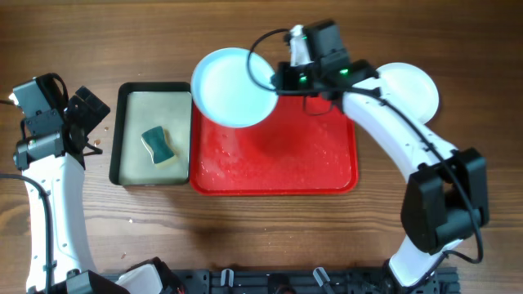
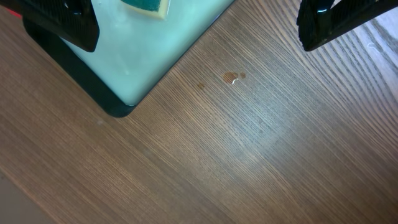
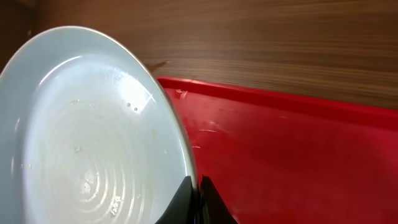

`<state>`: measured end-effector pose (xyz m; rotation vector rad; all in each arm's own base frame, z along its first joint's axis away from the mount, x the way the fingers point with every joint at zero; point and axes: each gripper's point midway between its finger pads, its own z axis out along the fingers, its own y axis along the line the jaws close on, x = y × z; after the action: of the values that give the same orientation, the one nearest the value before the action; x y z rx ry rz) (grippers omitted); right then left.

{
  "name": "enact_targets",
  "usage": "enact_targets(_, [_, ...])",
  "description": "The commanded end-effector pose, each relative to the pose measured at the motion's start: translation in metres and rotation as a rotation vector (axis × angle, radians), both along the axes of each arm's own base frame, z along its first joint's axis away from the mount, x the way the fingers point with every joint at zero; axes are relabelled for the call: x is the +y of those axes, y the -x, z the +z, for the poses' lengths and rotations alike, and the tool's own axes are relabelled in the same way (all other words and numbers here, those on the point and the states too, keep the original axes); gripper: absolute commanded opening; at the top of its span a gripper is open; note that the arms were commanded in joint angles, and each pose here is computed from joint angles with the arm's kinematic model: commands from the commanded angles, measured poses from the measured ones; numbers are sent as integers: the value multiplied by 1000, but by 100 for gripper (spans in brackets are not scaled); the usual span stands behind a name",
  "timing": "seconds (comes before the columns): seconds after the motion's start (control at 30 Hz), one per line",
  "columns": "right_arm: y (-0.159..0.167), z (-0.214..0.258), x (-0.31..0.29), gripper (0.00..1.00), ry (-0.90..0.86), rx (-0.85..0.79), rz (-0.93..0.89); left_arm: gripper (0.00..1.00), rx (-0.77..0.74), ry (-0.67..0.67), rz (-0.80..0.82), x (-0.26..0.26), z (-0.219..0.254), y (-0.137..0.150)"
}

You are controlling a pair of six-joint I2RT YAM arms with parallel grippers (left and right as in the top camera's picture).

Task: Clean dirty plates on tray and stack at the side
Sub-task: 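Carry the light-blue plate rightward toward the white plate, then lower the light-blue plate onto the white plate and open right gripper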

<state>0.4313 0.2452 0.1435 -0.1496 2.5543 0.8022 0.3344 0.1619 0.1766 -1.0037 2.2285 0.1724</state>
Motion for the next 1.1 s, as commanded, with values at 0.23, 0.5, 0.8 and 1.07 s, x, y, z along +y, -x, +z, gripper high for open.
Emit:
enact_targets(0.23, [-20,8,-107,4,59,22,-135,100,-37,-4,9,2,12,-1])
enact_targets(0.5, [-30,-4,-188,5,161,58,-333,100,-37,-4,9,2,12,-1])
enact_targets(0.8, [-30,-11,-239,5,278,68,-464,100,-37,-4,9,2,12,-1])
enact_targets(1.07, [-29,-15,-266,4,413,53,-548,100,-37,-4,9,2,12,-1])
